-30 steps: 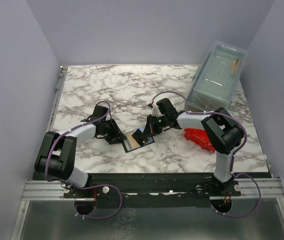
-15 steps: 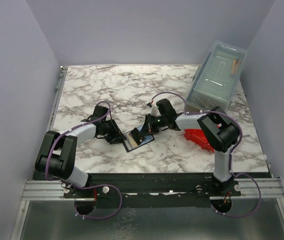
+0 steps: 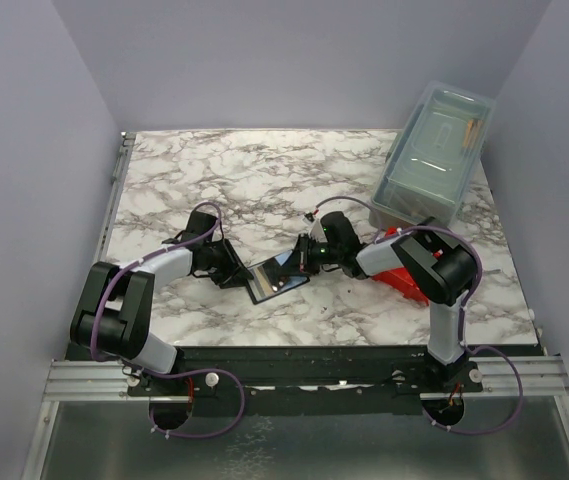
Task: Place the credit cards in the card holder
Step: Insert the credit card into the card holder.
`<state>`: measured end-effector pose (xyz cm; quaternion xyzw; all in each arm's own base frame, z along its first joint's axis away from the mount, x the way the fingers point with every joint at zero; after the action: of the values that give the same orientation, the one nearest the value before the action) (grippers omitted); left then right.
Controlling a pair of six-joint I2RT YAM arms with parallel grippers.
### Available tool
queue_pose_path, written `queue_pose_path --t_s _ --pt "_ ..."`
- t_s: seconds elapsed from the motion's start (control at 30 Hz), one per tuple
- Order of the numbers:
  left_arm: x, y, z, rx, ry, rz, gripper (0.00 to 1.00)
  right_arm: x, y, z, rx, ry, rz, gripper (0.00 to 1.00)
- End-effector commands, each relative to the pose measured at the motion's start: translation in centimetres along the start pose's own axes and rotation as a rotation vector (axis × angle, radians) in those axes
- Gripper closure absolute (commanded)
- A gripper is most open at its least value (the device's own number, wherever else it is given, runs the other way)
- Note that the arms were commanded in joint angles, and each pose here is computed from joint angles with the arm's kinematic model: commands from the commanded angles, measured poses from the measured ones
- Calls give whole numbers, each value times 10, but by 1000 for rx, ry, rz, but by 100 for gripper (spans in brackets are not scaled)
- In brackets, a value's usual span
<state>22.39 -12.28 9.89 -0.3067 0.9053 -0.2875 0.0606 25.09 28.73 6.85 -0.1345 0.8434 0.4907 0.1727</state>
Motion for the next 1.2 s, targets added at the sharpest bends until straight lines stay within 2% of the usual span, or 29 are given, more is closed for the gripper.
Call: queue_pose_path --t_s 0.0,0.5,0.83,1.0,1.07,1.17 --pt "8 25 10 -109 -6 6 63 8 -1 3 56 -85 41 100" --pt "8 26 11 -108 -5 6 64 13 -11 7 51 -122 -19 100" --pt "9 24 10 -87 3 -10 66 20 -1 17 24 -158 53 100" --pt "9 22 11 -60 -4 -28 69 33 12 27 -50 -163 72 100" --pt "9 21 11 -54 -3 -32 70 36 10 20 -35 -203 83 100" --pt "8 19 11 -50 -6 -30 70 35 10 20 -17 -177 75 99"
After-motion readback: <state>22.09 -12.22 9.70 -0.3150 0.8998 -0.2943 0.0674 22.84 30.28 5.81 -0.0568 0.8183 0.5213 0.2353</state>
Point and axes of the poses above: each gripper's point midway between its finger pads, its own z axis out along the fingers, its own y axis along the line the jaws close on, x = y × z, the point moved 9 cm from there along -z, back along the fingers, and after that the axes turned 10 degrees about -z, right-handed, at the moved point
